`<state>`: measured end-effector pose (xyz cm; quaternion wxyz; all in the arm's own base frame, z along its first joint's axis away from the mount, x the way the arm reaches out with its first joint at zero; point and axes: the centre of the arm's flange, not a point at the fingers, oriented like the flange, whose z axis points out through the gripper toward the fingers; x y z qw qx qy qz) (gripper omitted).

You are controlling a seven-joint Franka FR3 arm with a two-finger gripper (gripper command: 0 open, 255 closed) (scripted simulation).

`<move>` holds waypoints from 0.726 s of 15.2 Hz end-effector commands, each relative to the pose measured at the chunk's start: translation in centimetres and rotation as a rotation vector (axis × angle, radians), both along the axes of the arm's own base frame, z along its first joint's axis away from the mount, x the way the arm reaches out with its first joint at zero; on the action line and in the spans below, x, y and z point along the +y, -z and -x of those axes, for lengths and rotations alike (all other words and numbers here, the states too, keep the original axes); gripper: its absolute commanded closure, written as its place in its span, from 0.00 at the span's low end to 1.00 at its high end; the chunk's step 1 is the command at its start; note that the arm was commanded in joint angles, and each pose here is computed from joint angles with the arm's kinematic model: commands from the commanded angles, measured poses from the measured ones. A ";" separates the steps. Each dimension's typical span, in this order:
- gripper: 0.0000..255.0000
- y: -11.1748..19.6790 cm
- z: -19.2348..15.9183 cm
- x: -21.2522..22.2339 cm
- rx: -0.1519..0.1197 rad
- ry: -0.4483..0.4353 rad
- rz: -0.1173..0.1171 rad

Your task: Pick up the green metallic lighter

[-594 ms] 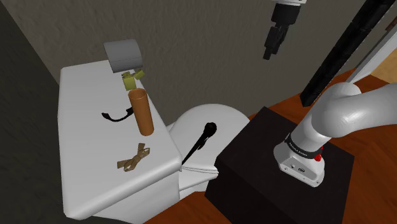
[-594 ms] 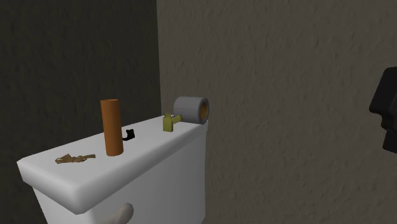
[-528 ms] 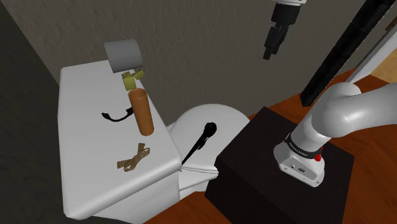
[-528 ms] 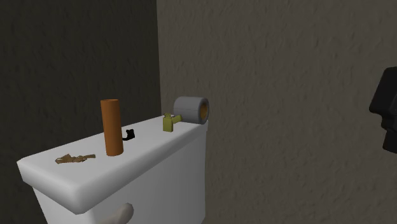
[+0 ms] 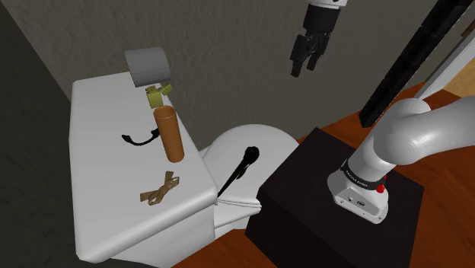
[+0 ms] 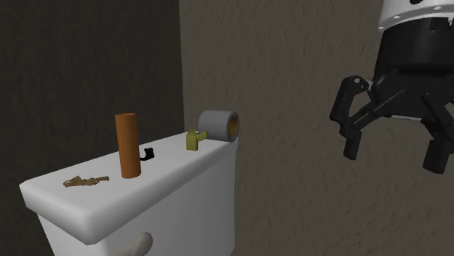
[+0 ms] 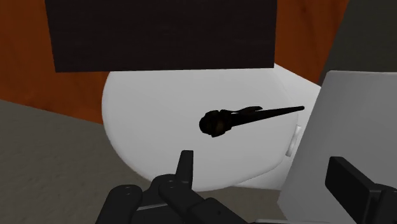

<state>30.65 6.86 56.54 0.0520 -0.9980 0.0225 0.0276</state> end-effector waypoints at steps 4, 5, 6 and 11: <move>0.00 0.1 -1.9 6.2 -0.013 0.094 0.006; 0.00 0.1 -2.4 7.4 -0.016 0.112 0.007; 0.00 0.1 -2.8 8.6 -0.018 0.130 0.008; 0.00 0.1 -5.6 14.5 -0.031 0.220 0.015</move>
